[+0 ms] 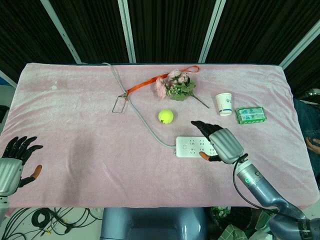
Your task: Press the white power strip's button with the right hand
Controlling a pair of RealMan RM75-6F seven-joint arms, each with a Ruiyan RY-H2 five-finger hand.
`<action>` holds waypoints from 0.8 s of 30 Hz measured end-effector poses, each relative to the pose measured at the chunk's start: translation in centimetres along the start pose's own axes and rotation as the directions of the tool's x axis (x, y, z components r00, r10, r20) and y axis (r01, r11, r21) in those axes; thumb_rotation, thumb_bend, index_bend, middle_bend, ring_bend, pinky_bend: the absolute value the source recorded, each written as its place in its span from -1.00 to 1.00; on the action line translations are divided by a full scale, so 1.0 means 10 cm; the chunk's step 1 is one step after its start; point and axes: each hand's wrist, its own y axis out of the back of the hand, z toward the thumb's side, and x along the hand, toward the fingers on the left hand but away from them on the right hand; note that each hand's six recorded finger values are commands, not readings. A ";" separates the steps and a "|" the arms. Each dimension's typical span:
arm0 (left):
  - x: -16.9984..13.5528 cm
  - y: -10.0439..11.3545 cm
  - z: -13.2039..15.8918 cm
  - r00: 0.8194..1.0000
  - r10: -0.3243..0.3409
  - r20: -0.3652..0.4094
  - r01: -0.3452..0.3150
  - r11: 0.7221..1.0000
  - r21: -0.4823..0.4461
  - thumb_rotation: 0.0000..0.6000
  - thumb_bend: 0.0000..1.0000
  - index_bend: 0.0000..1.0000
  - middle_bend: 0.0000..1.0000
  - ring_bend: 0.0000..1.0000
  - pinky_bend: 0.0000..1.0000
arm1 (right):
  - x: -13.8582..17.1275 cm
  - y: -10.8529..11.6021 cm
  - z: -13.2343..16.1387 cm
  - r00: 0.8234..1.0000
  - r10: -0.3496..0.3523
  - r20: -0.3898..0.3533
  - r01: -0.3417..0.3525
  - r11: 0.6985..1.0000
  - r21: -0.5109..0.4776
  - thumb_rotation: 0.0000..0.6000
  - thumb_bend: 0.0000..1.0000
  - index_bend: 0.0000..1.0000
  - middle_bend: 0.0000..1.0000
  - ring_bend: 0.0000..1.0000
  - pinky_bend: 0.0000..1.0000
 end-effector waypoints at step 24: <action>0.00 0.00 -0.10 0.998 -0.015 -0.067 0.017 1.000 0.025 1.00 -0.27 -0.50 -0.78 -0.91 -0.95 | 0.00 -0.05 -0.06 1.000 0.016 0.022 -0.016 1.000 -0.015 1.00 -0.63 -0.98 -0.68 -0.49 -0.39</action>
